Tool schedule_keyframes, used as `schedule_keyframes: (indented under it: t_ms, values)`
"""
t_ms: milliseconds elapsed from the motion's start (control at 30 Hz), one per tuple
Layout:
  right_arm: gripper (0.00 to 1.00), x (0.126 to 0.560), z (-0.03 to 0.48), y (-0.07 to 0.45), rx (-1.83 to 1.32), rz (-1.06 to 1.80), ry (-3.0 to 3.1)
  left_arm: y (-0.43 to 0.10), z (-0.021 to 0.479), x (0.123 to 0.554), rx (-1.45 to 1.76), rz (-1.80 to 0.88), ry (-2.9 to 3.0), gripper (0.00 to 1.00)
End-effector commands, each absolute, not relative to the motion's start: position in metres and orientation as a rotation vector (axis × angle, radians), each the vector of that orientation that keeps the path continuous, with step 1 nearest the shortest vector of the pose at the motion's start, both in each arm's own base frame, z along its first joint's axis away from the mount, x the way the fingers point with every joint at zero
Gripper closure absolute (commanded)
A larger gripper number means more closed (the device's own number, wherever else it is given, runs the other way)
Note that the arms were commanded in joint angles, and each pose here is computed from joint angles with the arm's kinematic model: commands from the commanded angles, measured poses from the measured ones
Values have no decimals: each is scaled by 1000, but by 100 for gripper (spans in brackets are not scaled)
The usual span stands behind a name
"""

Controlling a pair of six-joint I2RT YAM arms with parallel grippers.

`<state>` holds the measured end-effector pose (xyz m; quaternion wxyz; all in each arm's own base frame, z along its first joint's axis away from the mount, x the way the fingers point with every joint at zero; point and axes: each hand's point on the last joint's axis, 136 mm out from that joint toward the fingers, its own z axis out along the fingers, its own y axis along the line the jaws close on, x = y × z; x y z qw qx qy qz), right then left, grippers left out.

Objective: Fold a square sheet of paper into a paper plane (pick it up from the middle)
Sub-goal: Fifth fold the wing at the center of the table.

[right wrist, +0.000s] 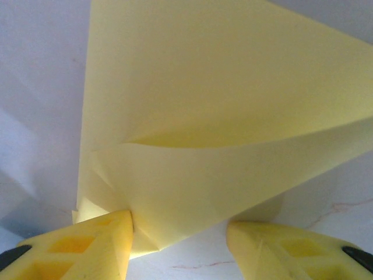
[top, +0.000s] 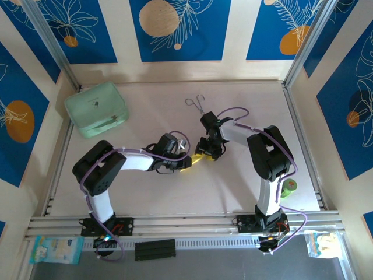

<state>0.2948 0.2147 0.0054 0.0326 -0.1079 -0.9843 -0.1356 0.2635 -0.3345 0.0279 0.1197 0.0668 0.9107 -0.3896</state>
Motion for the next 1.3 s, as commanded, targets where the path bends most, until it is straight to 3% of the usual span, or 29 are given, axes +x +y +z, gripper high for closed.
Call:
schedule_keyframes:
  t_ms: [0, 400, 700, 933, 1133, 1267]
  values:
    - [47, 246, -75, 177, -317, -63, -2898, -330, 18, 266, 161, -1092, 2701, 82]
    - [47, 249, -67, 184, -315, -126, -2895, -320, 6, 260, 144, -1025, 2759, 83]
    - [44, 292, 40, 207, -290, -489, -3055, -305, -11, 247, 109, -944, 2854, 86]
    - [44, 290, 89, 201, -296, -711, -3141, -308, -9, 248, 111, -955, 2858, 88]
    - [51, 288, 90, 225, -226, -892, -3180, -309, -7, 249, 124, -957, 2858, 90]
    - [67, 292, 80, 248, -179, -957, -3179, -311, -6, 249, 129, -963, 2855, 91]
